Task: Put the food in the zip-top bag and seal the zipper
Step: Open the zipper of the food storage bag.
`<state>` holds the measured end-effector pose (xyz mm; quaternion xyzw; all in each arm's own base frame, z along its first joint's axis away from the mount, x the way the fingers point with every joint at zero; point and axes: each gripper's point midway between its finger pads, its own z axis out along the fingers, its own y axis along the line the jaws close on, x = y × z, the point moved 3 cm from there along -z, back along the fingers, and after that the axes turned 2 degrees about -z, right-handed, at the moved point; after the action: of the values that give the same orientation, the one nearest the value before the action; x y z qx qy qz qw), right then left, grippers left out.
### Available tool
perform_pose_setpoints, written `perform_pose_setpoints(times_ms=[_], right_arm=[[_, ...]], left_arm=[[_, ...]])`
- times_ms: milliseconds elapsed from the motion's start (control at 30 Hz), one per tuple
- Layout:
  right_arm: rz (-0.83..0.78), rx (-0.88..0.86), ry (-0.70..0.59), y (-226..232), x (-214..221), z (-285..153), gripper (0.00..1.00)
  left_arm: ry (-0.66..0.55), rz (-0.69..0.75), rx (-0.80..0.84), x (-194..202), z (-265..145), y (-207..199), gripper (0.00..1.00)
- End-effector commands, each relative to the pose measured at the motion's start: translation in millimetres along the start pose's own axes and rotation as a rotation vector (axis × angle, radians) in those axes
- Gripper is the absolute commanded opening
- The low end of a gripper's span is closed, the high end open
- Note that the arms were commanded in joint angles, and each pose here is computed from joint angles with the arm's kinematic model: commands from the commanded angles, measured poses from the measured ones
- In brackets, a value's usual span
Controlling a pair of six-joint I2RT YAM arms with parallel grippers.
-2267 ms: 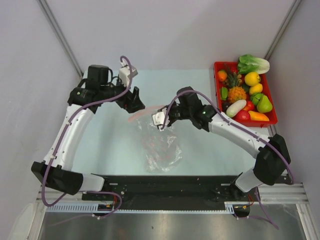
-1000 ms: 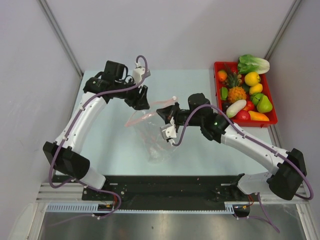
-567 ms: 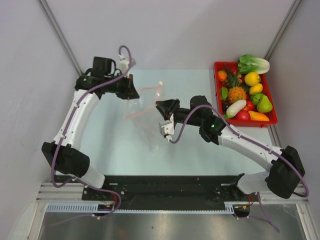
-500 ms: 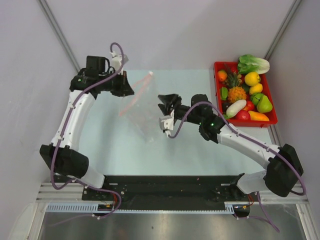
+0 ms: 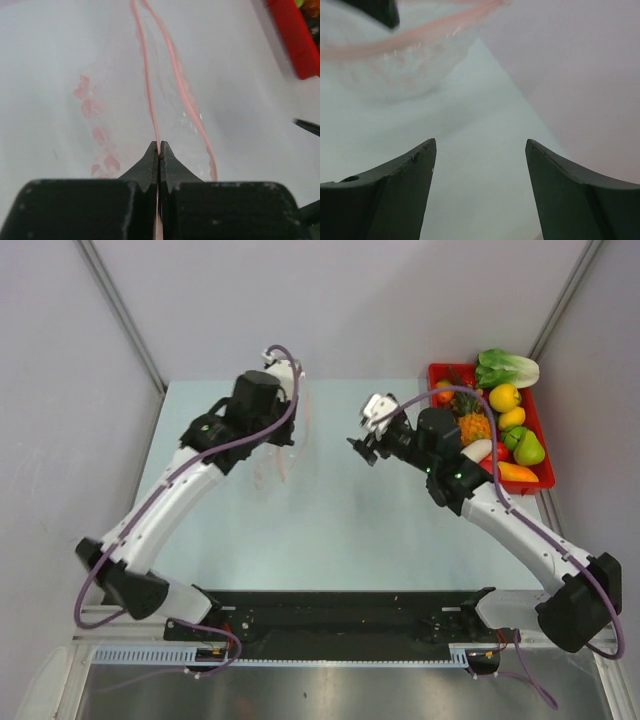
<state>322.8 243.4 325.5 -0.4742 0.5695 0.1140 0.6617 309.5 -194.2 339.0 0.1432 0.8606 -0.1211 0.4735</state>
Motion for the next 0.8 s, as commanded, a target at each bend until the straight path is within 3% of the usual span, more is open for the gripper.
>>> perform_pose_setpoints(times_ms=[0,100,200,400,533,767], right_arm=[[0.63,0.022,0.088,-7,4,-22,0.77],[0.916,0.029,0.191,-8,36,-27,0.77],[1.086,0.006,0.251,-2,53,-25,0.77],[1.178,0.042,0.322,9,70,-10,0.77],[1.286,0.055,0.389,22,91,6,0.79],[1.321,0.011,0.361,30,100,34,0.75]], left_arm=[[0.134,-0.106,-0.129,38,67,-7,0.0],[0.199,-0.182,-0.058,55,105,-29,0.0],[0.228,-0.273,0.056,63,123,-54,0.0],[0.165,-0.372,0.196,43,114,-78,0.0],[0.151,-0.395,0.201,45,113,-78,0.0],[0.119,-0.387,0.217,38,110,-79,0.0]])
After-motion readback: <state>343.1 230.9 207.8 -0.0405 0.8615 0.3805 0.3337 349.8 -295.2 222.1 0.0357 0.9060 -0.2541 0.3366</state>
